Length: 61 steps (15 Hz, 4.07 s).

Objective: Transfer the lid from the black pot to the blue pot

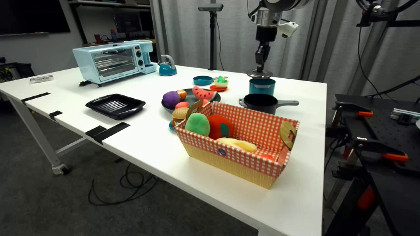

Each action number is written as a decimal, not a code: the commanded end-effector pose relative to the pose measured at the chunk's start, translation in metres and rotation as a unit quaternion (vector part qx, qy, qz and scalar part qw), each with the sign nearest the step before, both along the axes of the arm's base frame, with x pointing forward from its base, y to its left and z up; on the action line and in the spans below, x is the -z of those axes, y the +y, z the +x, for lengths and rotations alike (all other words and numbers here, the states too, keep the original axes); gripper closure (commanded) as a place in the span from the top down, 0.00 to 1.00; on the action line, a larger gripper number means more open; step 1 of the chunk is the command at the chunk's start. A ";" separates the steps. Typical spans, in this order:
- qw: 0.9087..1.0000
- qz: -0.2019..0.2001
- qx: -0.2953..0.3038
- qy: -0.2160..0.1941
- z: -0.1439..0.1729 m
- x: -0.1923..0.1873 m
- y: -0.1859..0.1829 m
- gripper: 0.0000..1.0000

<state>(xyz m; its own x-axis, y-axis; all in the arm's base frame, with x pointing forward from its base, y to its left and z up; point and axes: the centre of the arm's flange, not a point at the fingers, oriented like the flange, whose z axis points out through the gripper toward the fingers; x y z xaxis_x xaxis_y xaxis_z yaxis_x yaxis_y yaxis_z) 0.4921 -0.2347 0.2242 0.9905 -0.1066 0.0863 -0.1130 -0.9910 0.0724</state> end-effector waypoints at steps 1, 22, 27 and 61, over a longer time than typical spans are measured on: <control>1.000 -0.004 0.025 -0.005 0.003 0.011 -0.009 0.03; 0.999 0.001 0.040 0.020 -0.002 0.031 0.000 1.00; 0.999 0.004 0.033 0.020 0.001 0.014 0.011 1.00; 0.999 0.035 0.002 -0.022 0.020 -0.151 0.153 1.00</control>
